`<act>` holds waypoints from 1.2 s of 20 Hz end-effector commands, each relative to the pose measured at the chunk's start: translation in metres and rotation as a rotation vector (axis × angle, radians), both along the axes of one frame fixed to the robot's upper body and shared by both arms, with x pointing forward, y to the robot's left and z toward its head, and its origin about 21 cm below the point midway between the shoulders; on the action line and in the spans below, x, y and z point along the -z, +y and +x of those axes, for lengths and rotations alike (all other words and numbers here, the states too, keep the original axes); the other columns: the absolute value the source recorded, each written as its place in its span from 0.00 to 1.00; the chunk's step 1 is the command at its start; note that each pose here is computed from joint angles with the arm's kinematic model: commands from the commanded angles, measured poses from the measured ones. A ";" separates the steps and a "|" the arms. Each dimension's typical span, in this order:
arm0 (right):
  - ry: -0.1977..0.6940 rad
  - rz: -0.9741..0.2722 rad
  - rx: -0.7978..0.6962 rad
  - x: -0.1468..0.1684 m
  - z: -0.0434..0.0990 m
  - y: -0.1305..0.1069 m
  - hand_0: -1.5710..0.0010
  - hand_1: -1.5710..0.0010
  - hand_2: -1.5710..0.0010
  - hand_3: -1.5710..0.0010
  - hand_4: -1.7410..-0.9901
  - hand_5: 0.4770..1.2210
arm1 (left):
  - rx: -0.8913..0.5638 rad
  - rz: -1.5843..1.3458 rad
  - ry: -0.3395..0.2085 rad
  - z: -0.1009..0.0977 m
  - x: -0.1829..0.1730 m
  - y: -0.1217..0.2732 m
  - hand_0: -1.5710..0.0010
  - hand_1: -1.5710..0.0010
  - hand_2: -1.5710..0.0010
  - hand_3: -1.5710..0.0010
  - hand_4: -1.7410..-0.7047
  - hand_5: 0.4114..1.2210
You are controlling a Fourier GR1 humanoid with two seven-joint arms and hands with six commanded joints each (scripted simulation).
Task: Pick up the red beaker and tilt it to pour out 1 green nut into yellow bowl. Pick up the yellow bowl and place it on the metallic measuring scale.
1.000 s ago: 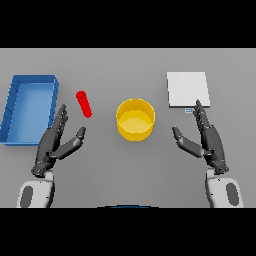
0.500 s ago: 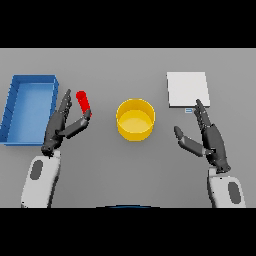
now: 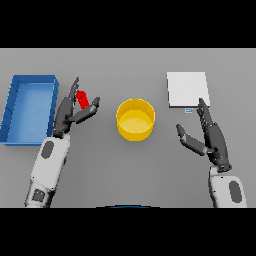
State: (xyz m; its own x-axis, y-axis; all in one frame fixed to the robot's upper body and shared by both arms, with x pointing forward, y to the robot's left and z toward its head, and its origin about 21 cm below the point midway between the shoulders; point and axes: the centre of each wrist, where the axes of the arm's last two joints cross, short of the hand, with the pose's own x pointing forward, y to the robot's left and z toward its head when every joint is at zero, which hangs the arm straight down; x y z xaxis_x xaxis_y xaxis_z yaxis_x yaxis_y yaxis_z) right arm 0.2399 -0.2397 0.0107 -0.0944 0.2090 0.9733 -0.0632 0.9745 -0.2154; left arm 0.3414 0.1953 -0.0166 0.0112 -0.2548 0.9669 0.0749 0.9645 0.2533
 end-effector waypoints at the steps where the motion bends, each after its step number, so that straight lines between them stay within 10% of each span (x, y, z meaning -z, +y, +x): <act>1: 0.006 0.012 -0.005 0.001 0.000 0.002 1.00 1.00 1.00 1.00 0.59 0.22 | 0.003 0.002 -0.005 0.002 0.002 0.001 1.00 1.00 1.00 1.00 0.48 0.31; 7: 0.010 0.007 0.011 0.001 0.004 0.001 1.00 1.00 1.00 1.00 0.59 0.23 | -0.009 -0.050 -0.018 0.013 0.009 -0.010 1.00 1.00 0.97 0.98 0.38 0.39; 14: 0.011 0.006 0.008 0.000 -0.001 0.003 1.00 1.00 1.00 1.00 0.60 0.23 | -0.048 -0.107 -0.048 0.022 0.014 -0.017 0.26 0.26 0.27 0.31 0.20 0.78; 24: -0.009 0.012 0.005 0.002 -0.001 0.004 1.00 1.00 1.00 1.00 0.60 0.24 | -0.007 -0.065 -0.113 0.025 -0.003 -0.023 0.03 0.03 0.03 0.05 0.23 0.98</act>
